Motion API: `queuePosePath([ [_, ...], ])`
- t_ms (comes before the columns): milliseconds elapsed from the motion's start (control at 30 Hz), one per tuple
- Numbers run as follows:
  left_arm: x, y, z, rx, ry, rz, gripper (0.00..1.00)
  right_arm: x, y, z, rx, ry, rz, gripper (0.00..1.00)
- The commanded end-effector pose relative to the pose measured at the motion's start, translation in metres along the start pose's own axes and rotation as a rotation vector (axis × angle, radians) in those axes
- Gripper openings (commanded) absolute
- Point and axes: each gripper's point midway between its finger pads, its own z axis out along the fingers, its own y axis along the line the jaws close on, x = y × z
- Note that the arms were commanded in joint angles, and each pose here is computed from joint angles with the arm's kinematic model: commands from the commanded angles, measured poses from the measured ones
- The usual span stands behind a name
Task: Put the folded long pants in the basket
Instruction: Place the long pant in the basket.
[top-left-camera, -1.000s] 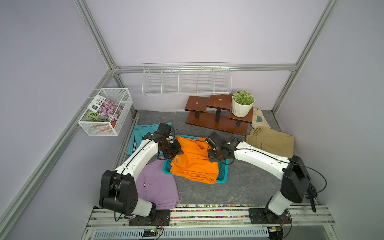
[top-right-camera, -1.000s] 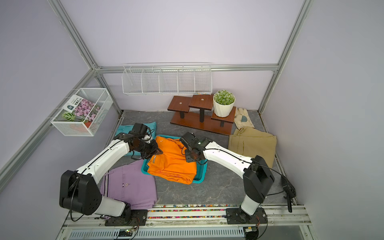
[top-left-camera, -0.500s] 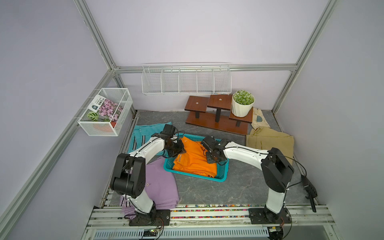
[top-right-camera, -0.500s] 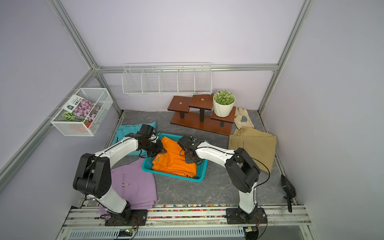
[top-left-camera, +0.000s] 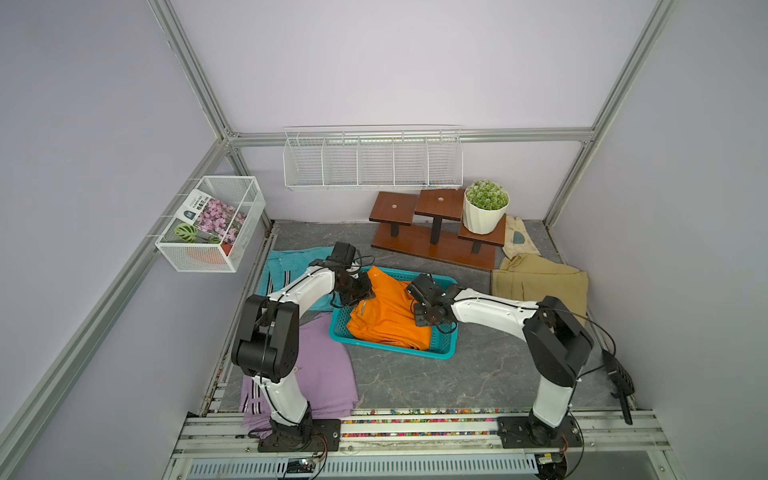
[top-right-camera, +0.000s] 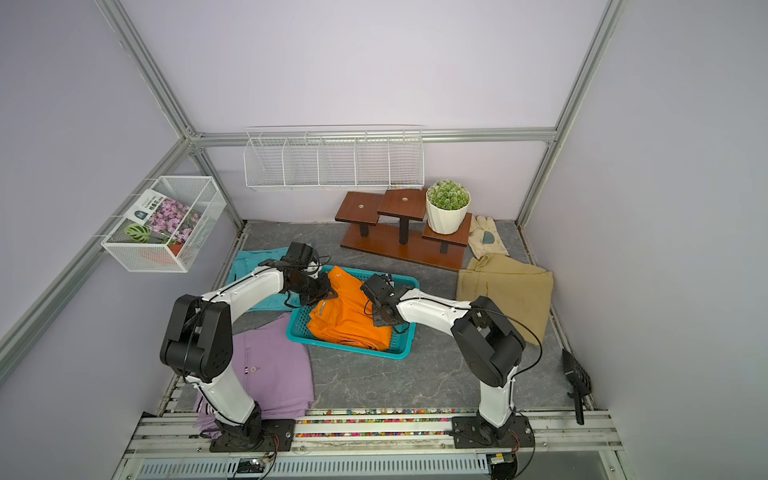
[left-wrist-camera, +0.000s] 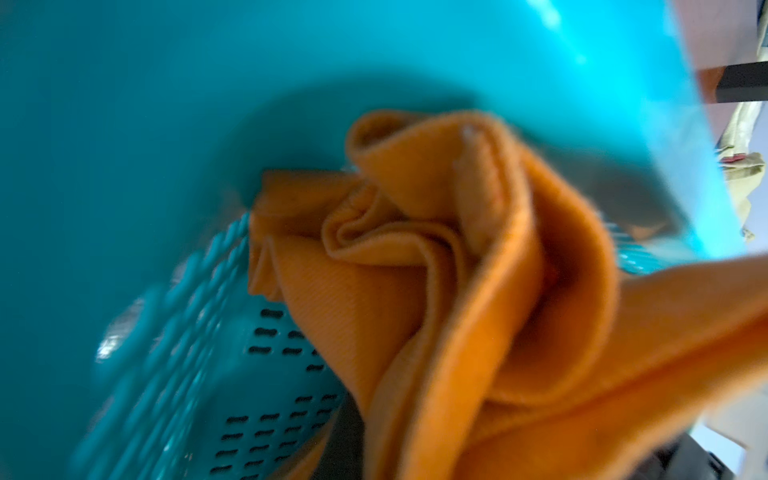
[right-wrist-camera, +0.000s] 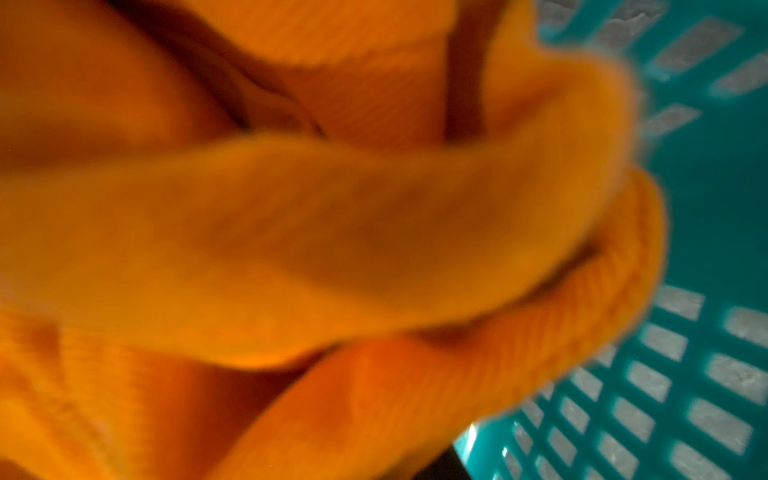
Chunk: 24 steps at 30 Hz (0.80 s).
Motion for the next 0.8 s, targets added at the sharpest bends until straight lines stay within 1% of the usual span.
queuePosePath([
  [0,-0.015,0.051,-0.006,-0.177,-0.111,-0.103,0.18,0.032,-0.044,-0.031,0.137,0.104,-0.048,0.21],
  [33,-0.015,0.047,-0.013,-0.167,-0.120,-0.098,0.24,0.027,-0.045,-0.039,0.137,0.087,-0.050,0.24],
  [67,-0.016,0.044,-0.019,-0.158,-0.130,-0.092,0.28,0.024,-0.045,-0.045,0.138,0.076,-0.054,0.25],
  [167,-0.019,0.032,-0.037,-0.138,-0.158,-0.084,0.35,0.015,-0.046,-0.062,0.135,0.050,-0.061,0.32],
  [200,-0.020,0.028,-0.043,-0.134,-0.165,-0.080,0.44,0.014,-0.045,-0.064,0.131,0.047,-0.065,0.36],
  [267,-0.022,0.022,-0.054,-0.120,-0.183,-0.071,0.75,0.014,-0.046,-0.064,0.138,0.047,-0.068,0.41],
  [300,-0.022,0.020,-0.059,-0.121,-0.192,-0.069,0.87,0.014,-0.048,-0.064,0.144,0.049,-0.069,0.44],
  [367,-0.024,0.015,-0.069,-0.117,-0.209,-0.063,0.89,0.013,-0.049,-0.065,0.150,0.040,-0.068,0.46],
  [467,-0.026,0.007,-0.088,-0.111,-0.237,-0.058,0.88,0.002,-0.041,-0.080,0.116,-0.009,-0.074,0.45],
  [533,-0.028,-0.003,-0.105,-0.104,-0.272,-0.045,0.83,-0.010,-0.030,-0.098,0.093,-0.054,-0.098,0.44],
  [567,-0.028,-0.006,-0.112,-0.100,-0.290,-0.041,0.68,-0.014,-0.022,-0.104,0.075,-0.064,-0.119,0.44],
  [600,-0.028,-0.010,-0.119,-0.091,-0.312,-0.039,0.26,-0.019,-0.013,-0.109,0.054,-0.076,-0.132,0.43],
  [633,-0.027,-0.013,-0.124,-0.077,-0.328,-0.046,0.00,-0.021,-0.005,-0.110,0.035,-0.074,-0.143,0.42],
  [700,-0.022,-0.019,-0.125,-0.035,-0.333,-0.043,0.00,-0.026,0.007,-0.103,0.015,-0.070,-0.152,0.41],
  [767,-0.015,-0.022,-0.116,-0.001,-0.323,-0.034,0.00,-0.029,0.015,-0.086,0.021,-0.055,-0.158,0.39],
])
